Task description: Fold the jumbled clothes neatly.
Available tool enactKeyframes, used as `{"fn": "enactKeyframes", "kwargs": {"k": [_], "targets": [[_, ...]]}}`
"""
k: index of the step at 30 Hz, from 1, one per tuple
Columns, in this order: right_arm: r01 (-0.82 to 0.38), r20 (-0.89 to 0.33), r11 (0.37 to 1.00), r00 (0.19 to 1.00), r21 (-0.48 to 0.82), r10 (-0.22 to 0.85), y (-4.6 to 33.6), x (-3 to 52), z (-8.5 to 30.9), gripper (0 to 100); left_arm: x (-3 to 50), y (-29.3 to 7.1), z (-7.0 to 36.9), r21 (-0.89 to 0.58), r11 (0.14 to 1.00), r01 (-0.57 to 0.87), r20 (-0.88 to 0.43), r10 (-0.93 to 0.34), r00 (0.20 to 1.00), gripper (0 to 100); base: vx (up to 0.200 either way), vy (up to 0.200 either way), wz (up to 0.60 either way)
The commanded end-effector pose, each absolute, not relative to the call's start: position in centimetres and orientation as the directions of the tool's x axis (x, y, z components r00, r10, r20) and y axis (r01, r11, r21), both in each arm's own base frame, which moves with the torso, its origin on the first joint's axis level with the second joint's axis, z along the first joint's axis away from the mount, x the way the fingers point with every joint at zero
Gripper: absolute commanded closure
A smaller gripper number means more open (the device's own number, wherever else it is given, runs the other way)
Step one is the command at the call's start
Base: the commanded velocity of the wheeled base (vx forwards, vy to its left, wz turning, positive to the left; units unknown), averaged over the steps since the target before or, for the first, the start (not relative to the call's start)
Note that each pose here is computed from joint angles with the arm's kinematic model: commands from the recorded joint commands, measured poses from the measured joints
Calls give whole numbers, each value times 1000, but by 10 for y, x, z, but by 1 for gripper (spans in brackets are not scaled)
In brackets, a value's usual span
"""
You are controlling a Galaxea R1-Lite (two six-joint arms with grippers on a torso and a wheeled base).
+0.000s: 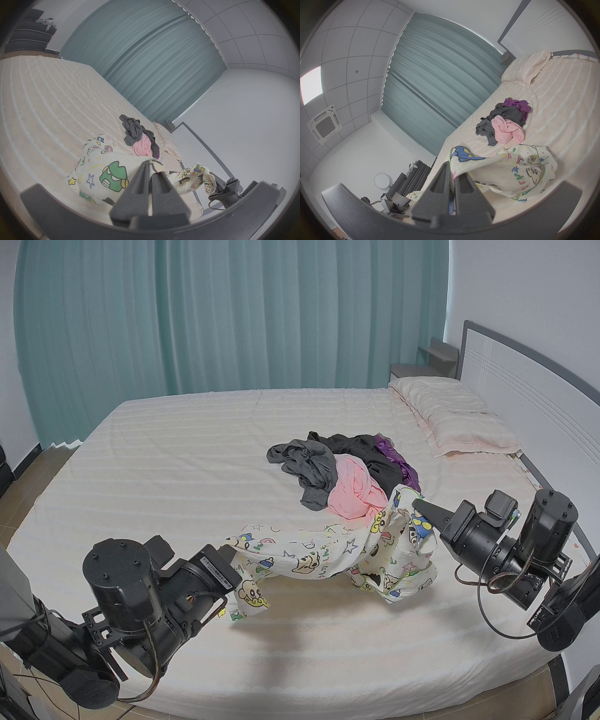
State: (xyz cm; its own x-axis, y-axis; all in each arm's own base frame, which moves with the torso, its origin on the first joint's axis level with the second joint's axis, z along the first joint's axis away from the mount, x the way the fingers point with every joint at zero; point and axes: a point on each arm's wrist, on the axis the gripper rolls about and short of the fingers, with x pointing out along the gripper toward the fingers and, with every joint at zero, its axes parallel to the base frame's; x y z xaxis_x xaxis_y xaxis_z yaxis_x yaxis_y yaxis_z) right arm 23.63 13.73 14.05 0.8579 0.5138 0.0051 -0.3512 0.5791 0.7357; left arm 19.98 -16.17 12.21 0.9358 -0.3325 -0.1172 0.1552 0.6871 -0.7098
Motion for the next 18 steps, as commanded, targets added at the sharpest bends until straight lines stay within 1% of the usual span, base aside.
{"fn": "enactKeyframes", "kwargs": {"k": [1, 18], "targets": [[-349, 0, 580, 857, 736, 515, 138, 237, 139, 100, 200, -161, 123, -712, 685, 157, -113, -332, 936, 100, 0, 200, 0], [-331, -18, 591, 862, 736, 506, 137, 241, 134, 100, 199, -161, 124, -708, 688, 159, -111, -331, 937, 100, 0, 200, 0]]}}
